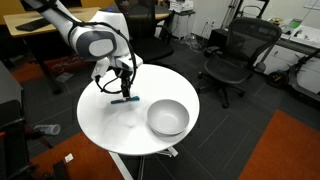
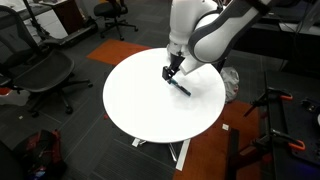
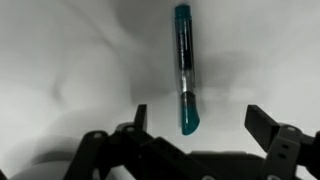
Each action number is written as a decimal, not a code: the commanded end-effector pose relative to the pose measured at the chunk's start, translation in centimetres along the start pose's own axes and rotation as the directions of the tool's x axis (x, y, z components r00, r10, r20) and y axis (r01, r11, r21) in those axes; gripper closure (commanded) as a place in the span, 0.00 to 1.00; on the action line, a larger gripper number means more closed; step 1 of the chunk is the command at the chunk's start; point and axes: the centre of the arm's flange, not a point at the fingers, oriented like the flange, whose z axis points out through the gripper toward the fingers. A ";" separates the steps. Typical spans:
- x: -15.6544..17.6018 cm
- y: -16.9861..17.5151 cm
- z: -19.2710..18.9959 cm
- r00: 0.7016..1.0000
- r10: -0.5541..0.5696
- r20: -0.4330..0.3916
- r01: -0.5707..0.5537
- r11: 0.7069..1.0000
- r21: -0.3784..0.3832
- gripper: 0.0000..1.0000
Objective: Move the green marker to the right
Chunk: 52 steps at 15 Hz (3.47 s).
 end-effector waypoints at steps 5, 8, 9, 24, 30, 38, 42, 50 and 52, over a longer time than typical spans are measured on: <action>1.4 -0.4 3.2 0.999 0.016 0.028 -0.016 1.000 0.002 0.25; 1.6 -0.3 3.7 0.999 0.025 0.033 -0.025 1.000 0.004 0.41; 1.7 -0.3 3.8 0.999 0.028 0.034 -0.029 1.000 0.005 0.50; 2.3 1.0 -0.8 0.999 0.007 -0.031 -0.006 1.000 0.022 0.95; 3.6 3.9 -3.4 0.979 -0.189 -0.074 0.189 0.982 -0.007 0.95; 5.0 6.4 -2.2 0.912 -0.408 -0.048 0.406 0.913 -0.047 0.95; 5.6 8.3 -0.9 0.905 -0.425 -0.016 0.424 0.904 -0.050 0.95; 5.4 10.4 2.0 0.915 -0.401 0.036 0.403 0.914 -0.046 0.95; 5.3 10.7 2.3 0.917 -0.397 0.041 0.399 0.916 -0.046 0.95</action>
